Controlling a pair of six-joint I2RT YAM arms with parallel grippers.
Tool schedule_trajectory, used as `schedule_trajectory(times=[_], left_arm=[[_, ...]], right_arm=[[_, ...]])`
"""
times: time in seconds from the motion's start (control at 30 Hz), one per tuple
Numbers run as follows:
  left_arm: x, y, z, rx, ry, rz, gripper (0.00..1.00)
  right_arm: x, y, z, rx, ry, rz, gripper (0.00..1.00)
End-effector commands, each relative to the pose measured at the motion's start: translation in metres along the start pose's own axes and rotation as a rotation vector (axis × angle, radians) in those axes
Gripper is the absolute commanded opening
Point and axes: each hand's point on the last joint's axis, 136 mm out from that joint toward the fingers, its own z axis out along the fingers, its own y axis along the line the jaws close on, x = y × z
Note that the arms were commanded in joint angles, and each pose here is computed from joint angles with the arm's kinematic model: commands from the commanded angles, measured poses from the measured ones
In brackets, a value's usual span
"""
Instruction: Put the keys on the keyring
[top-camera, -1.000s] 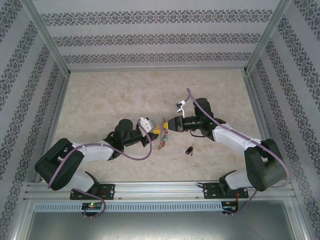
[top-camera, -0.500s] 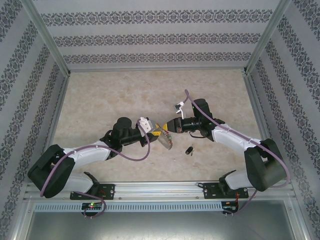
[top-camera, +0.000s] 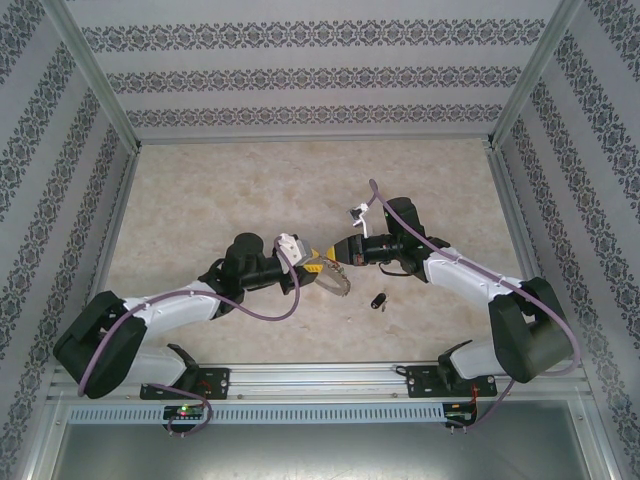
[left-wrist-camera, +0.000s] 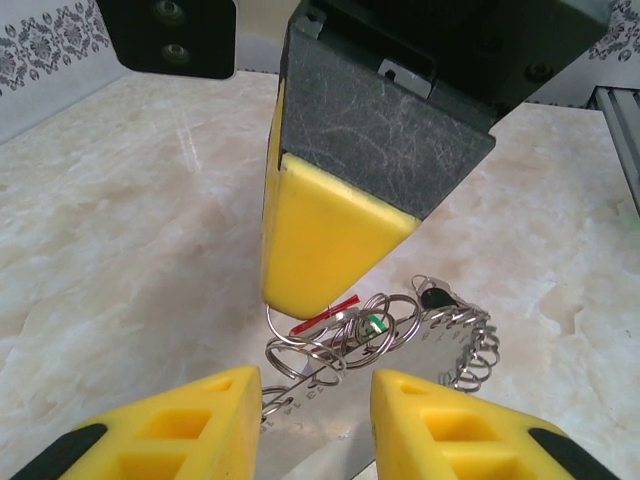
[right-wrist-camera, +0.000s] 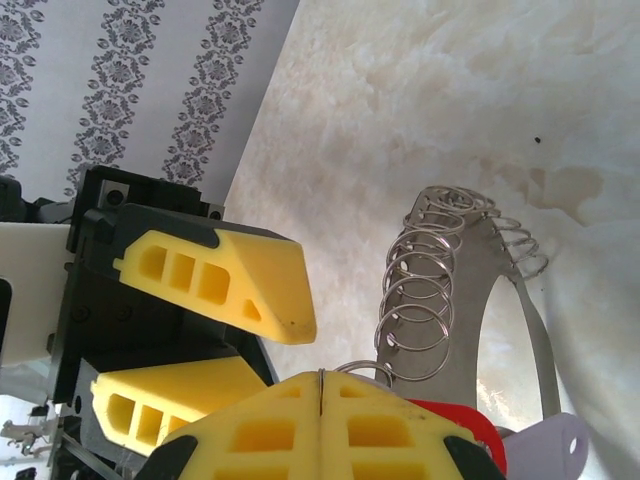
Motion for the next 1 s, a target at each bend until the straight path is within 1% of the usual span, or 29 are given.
schedule_trajectory(times=[0.0,0.1,0.27,0.43,0.57,0.8,0.97], left_arm=[[-0.013,0.004,-0.003,-0.040,-0.014,-0.044,0.34],[-0.014,0.001,-0.007,-0.060,-0.042,-0.075,0.35],[-0.010,-0.005,0.001,-0.045,-0.007,-0.090,0.35],[-0.002,0.000,0.008,-0.106,-0.003,-0.139,0.36],[-0.004,-0.003,0.011,-0.097,-0.016,-0.143,0.39],[-0.004,0.003,0.015,-0.122,-0.016,-0.141,0.38],[-0.005,0.000,0.019,-0.099,-0.022,-0.134,0.38]], right_arm=[[-0.015,0.020,-0.004,-0.026,-0.036,-0.078,0.00],[-0.017,0.020,-0.004,-0.017,-0.045,-0.078,0.00],[-0.021,0.020,-0.004,-0.013,-0.059,-0.081,0.00],[-0.021,0.021,-0.005,-0.014,-0.058,-0.084,0.00],[-0.020,0.021,-0.004,-0.015,-0.056,-0.085,0.00],[-0.020,0.022,-0.005,-0.019,-0.055,-0.088,0.00],[-0.019,0.024,-0.006,-0.024,-0.054,-0.091,0.00]])
